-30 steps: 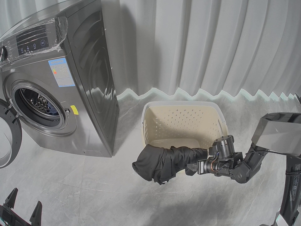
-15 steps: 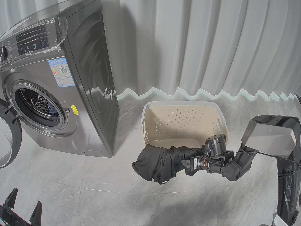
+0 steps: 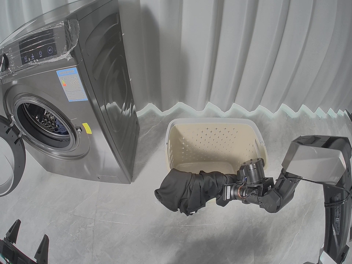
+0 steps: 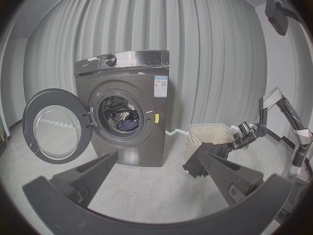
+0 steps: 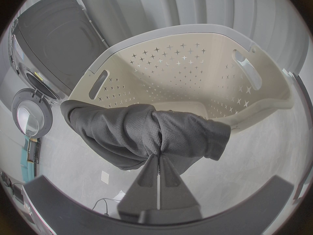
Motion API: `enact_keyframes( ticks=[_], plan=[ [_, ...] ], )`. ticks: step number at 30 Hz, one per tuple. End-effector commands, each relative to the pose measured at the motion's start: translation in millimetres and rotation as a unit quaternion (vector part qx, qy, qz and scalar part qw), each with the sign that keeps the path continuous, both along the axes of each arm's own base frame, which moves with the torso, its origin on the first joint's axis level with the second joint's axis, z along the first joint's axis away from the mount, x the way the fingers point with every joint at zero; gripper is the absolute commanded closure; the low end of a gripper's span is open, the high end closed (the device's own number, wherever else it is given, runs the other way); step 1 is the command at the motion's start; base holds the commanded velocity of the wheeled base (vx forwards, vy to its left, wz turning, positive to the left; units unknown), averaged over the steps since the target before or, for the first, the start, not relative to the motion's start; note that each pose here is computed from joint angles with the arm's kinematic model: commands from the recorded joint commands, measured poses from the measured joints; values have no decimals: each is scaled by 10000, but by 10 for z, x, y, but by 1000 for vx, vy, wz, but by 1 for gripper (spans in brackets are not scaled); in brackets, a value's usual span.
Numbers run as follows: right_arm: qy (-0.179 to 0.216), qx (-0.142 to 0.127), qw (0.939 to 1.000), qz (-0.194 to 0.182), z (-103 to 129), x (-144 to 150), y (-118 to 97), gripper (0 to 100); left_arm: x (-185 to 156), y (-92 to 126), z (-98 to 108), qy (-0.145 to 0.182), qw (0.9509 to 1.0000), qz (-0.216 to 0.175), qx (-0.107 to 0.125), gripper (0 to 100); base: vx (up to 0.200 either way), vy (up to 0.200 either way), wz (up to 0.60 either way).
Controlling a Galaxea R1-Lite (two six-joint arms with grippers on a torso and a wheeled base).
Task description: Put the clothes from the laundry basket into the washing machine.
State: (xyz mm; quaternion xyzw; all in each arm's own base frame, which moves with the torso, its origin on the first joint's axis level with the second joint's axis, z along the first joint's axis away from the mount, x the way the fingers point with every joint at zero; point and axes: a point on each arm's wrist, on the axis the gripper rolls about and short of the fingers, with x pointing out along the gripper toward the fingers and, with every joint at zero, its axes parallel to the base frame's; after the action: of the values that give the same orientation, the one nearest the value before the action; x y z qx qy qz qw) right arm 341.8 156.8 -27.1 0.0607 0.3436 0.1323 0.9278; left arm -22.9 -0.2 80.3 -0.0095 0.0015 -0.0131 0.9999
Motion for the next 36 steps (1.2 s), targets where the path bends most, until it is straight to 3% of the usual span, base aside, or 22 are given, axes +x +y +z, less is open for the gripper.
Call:
enact_keyframes(
  ticks=[1,11,17,23,24,32,36],
  plan=[
    [-184,92,9998,34,232,-107,-13,100,0,0,-49,2,10000,0,-5,0,0,0,0],
    [-687,317,9971,40,810,-392,-143,100,0,0,-49,2,10000,8,-5,0,0,0,0],
    [-642,214,9977,-60,774,-443,-168,100,0,0,-49,2,10000,8,-5,0,0,0,0],
    [-313,31,9995,-44,539,-445,-158,100,0,0,-49,2,10000,8,-5,0,0,0,0],
    [-306,29,9995,-21,526,-443,-140,0,0,0,-49,2,10000,8,-5,0,0,0,0],
    [-209,-227,9995,-105,418,-438,-126,0,0,0,-49,2,10000,8,-5,0,0,0,0],
    [-43,-367,9991,-227,210,-293,-177,0,0,0,-49,2,10000,8,-5,0,0,0,0]
  ],
)
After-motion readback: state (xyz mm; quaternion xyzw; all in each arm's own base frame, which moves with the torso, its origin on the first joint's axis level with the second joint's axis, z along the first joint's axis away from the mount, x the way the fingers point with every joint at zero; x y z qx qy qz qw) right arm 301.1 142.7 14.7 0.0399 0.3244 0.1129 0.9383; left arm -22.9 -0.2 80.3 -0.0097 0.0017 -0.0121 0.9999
